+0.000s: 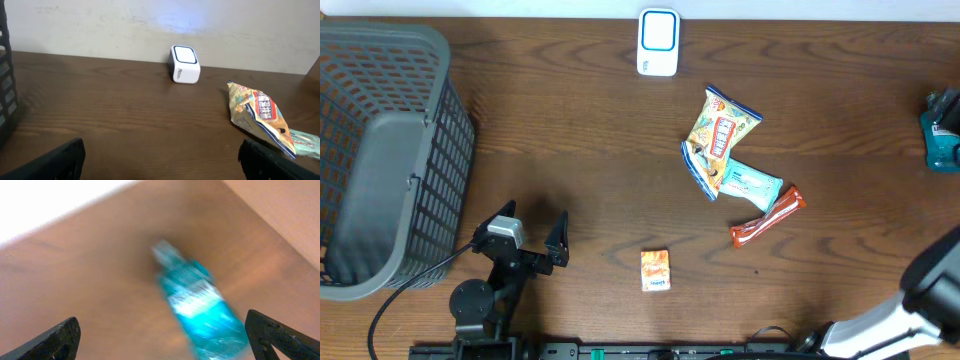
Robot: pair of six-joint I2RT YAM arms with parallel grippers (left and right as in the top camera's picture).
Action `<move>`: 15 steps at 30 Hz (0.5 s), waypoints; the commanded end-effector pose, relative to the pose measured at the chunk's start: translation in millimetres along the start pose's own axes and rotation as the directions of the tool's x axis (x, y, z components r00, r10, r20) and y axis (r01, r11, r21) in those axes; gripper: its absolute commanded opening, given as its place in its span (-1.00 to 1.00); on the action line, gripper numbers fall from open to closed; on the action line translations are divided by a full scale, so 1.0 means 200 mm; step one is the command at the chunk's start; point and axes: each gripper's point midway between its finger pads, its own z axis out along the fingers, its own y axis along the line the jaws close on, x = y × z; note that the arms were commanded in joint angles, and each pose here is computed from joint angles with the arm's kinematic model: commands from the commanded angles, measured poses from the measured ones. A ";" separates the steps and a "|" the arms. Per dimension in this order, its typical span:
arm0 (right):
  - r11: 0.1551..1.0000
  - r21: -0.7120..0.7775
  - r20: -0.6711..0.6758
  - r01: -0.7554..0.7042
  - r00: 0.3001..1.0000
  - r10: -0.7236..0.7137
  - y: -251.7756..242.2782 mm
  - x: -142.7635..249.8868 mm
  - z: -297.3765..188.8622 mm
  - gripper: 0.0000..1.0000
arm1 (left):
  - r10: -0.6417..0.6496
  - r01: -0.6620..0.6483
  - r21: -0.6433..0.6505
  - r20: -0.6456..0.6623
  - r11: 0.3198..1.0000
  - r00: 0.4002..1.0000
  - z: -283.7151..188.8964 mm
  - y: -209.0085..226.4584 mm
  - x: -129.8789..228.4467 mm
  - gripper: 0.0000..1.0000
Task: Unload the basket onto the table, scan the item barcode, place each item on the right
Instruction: 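Carry the bottle to the right table edge and release it, then reach the right gripper to the yellow snack bag and grasp it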
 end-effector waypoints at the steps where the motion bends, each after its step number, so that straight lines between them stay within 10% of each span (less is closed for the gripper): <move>1: 0.884 -0.431 -0.051 -0.182 0.983 0.177 0.52 -0.11 -0.25 0.98 | -0.015 0.016 0.008 -0.042 1.000 0.999 0.01 0.00 0.08 0.96; 8: 0.781 -0.329 -0.621 -0.531 0.744 0.245 1.21 0.49 -0.37 0.98 | -0.015 0.016 0.008 -0.042 1.000 0.999 0.01 0.00 0.08 0.96; 15: 0.917 -0.224 -0.744 -0.329 0.666 0.057 1.58 1.09 -0.27 0.89 | -0.015 0.015 0.008 -0.042 1.000 0.999 0.01 0.00 0.08 0.96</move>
